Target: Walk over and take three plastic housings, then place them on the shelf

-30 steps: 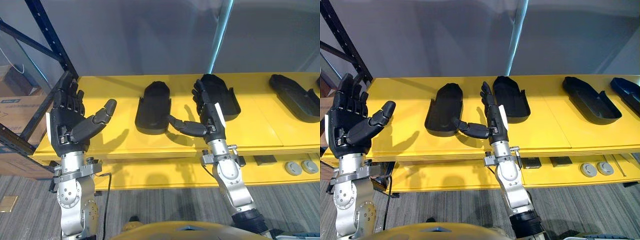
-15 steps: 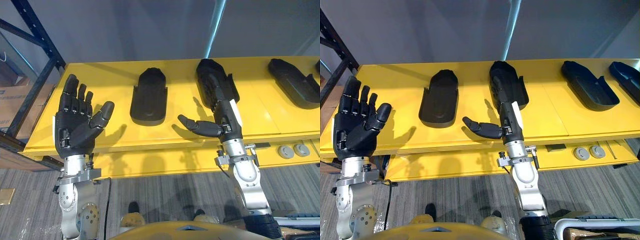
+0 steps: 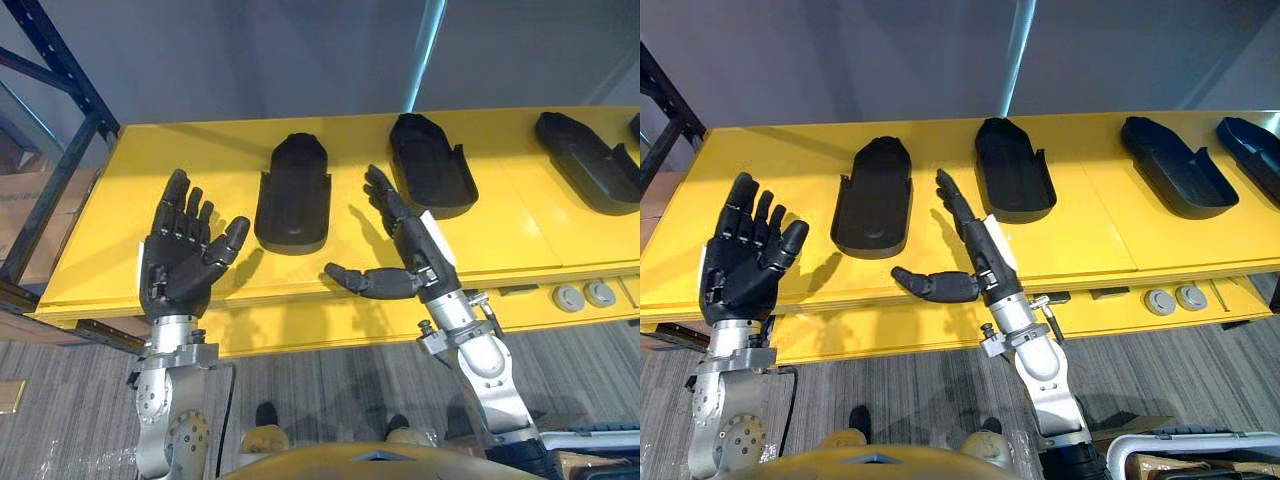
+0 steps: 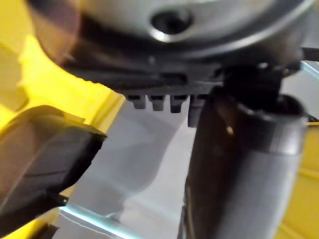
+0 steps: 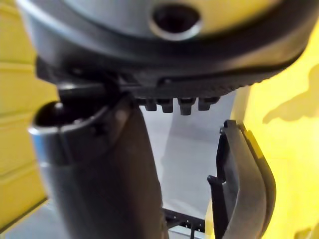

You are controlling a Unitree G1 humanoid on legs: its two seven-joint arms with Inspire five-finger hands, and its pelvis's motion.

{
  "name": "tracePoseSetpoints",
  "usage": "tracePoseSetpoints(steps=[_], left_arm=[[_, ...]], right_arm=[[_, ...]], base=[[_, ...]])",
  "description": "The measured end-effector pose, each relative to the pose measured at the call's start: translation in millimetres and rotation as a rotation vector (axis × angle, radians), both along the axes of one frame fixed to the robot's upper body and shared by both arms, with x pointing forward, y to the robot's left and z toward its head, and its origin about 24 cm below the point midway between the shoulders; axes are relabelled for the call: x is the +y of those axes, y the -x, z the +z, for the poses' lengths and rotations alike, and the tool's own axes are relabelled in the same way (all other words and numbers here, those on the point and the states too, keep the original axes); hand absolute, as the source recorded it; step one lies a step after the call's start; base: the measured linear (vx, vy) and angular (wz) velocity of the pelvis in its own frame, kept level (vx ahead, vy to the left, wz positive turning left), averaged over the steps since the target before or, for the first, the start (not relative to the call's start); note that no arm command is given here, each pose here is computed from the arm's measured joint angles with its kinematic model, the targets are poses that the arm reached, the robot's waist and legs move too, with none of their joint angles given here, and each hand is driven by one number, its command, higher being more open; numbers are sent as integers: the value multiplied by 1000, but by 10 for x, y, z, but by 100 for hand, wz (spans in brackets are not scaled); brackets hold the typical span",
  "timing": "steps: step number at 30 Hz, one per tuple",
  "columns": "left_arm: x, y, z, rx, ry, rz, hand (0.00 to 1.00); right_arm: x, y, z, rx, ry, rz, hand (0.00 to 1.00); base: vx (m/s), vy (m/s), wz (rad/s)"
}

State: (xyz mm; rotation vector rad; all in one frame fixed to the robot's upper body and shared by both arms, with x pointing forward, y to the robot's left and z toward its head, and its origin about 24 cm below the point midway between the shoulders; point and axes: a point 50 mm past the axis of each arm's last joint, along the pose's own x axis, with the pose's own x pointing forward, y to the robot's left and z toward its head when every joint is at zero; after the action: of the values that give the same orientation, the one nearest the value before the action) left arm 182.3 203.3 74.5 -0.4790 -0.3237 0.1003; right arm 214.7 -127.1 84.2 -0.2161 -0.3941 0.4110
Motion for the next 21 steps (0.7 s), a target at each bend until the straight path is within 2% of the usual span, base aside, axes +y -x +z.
tracePoseSetpoints(steps=[8,15,21], left_arm=[[-90,-23,-73,61,-52,-28,100],[-156,-37,-93,73,-40,-48,100],[-215,-50,-105,81,-26,-59,100]], right_arm=[[109,-10,-23,-9,20,-6,100],[170,-30,-174,-8,140,-95,100],[149,-186,-181,-30,171,-162,100]], base=[[-4,2,5],[-4,0,1],[-16,-5,7]])
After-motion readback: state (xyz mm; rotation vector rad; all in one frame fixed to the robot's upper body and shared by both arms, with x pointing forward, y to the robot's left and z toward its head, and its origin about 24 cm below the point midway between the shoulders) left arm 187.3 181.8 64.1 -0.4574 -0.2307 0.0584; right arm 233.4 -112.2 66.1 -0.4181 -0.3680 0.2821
